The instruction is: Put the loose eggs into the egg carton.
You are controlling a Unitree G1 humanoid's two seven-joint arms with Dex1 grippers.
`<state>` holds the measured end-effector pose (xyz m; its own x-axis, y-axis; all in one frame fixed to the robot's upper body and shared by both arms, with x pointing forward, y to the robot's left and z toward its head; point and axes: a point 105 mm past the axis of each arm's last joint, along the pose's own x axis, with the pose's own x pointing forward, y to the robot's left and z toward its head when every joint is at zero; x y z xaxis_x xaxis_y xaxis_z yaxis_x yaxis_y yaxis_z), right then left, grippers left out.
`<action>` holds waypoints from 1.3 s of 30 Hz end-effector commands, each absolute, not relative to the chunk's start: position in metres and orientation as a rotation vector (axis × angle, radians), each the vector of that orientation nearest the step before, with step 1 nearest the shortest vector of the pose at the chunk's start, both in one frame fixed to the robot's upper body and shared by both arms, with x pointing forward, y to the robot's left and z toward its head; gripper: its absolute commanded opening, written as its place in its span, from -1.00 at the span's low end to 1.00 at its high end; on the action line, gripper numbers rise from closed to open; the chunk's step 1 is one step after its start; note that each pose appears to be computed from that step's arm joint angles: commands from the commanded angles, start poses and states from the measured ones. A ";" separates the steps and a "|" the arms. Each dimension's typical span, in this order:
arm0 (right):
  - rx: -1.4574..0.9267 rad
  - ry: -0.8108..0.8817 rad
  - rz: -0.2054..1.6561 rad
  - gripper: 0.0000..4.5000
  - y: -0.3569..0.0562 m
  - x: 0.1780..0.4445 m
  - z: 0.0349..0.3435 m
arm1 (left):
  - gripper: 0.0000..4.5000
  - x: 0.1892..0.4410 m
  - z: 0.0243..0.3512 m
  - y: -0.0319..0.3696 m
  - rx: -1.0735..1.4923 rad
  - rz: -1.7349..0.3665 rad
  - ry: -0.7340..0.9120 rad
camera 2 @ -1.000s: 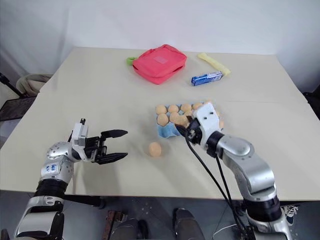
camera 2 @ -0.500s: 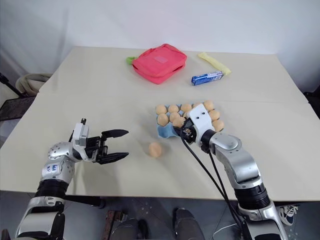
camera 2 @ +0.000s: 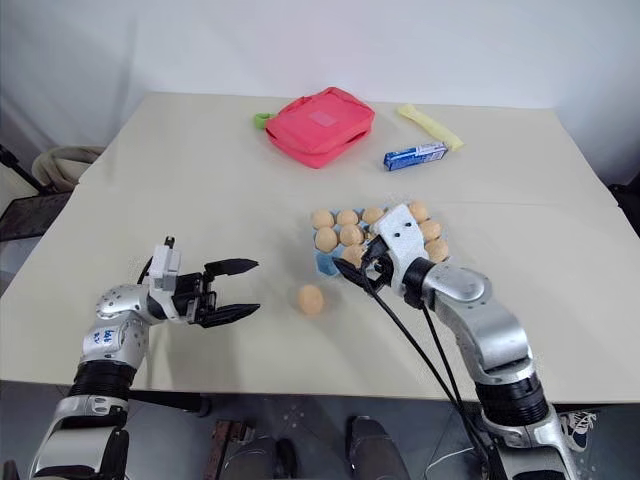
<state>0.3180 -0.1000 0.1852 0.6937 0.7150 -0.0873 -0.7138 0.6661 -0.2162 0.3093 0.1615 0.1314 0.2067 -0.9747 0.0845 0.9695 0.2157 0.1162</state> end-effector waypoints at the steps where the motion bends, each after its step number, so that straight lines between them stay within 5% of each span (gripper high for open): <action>1: -0.275 -0.082 0.834 0.99 -0.121 0.299 0.200 | 1.00 0.310 0.139 0.163 0.084 -1.320 -0.153; 11: -0.258 -0.178 0.984 0.99 -0.174 0.251 0.194 | 1.00 0.307 0.145 0.170 0.130 -1.129 -0.187; 24: -0.262 0.036 0.867 0.99 -0.258 0.236 0.155 | 1.00 0.279 0.132 0.191 0.139 -0.981 -0.128; 39: -0.278 0.043 0.822 0.99 -0.260 0.239 0.161 | 1.00 0.279 0.122 0.132 0.096 -1.020 -0.125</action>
<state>0.2377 -0.2632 0.1462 0.6824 0.7130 -0.1614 -0.7308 0.6596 -0.1758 0.2762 0.1442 0.1155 0.5279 -0.8474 0.0563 0.8412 0.5309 0.1030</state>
